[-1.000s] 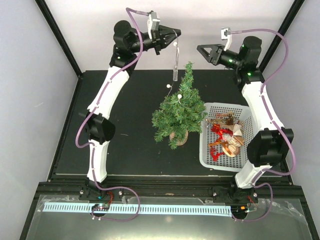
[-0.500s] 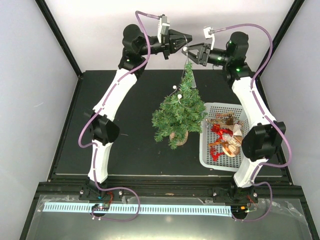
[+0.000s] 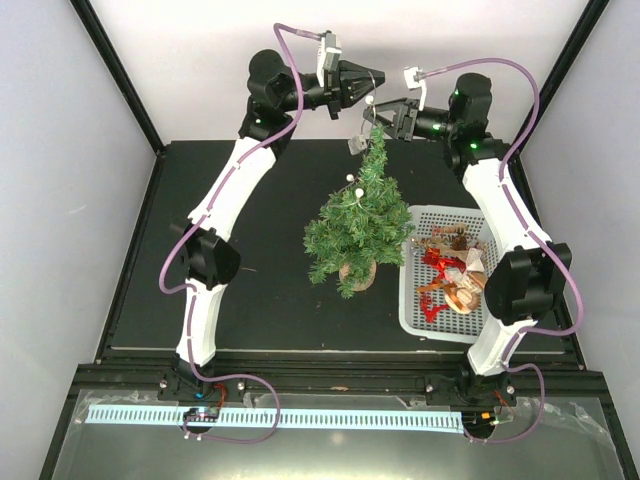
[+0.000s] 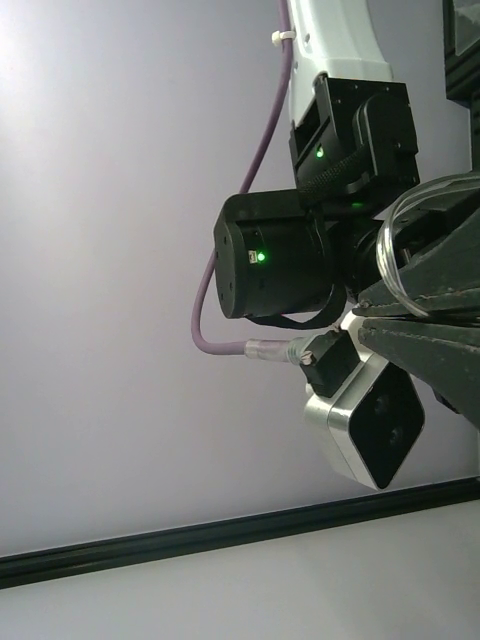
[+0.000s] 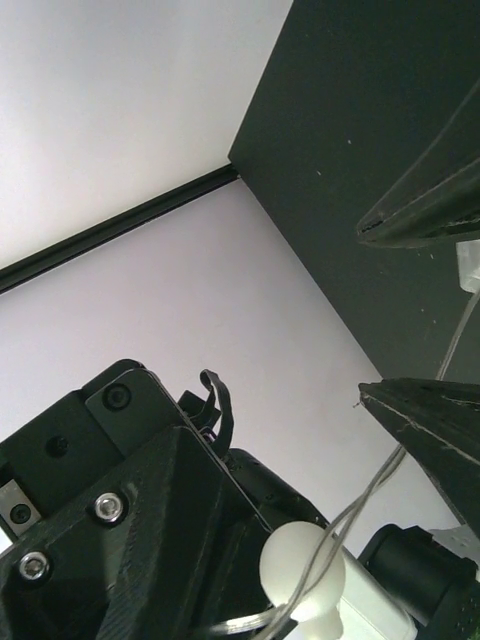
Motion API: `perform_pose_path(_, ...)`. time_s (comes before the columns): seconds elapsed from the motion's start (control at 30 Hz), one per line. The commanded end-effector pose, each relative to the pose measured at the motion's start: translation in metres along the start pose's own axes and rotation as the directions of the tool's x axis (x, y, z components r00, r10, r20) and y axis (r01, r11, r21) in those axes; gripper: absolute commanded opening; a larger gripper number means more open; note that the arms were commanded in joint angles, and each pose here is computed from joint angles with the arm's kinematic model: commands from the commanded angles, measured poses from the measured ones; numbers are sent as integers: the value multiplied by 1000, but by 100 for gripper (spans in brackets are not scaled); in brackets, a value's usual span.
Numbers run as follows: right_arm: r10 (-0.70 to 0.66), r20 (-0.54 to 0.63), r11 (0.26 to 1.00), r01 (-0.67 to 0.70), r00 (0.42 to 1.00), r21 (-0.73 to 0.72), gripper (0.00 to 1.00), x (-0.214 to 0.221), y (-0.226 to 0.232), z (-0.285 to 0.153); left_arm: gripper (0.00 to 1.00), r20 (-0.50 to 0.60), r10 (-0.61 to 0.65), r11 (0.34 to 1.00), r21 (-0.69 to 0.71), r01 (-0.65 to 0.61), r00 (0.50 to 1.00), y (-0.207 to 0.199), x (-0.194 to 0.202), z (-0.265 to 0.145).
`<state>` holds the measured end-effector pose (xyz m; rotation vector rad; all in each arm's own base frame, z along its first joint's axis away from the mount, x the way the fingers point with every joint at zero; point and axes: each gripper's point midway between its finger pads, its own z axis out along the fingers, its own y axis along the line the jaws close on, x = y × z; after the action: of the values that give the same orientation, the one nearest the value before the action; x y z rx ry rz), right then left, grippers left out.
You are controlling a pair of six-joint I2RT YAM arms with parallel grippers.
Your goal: Decorate the small christmas tree
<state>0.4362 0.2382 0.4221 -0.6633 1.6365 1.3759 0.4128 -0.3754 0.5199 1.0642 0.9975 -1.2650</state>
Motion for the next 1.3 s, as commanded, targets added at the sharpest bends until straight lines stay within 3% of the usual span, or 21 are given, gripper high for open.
perform_pose_path(0.0,-51,12,999,51,999,0,37,-7,14,-4,1,24,57,998,12,-57,998,-6,-14,2)
perform_pose_path(0.67,-68,35,997,67,997,26,38,-9,20,-19,2,16,78,997,-18,-78,997,0,-18,-6)
perform_pose_path(1.27,-21,20,998,22,1000,-61,38,-5,20,-7,2,25,71,997,-26,-70,997,8,-12,-6)
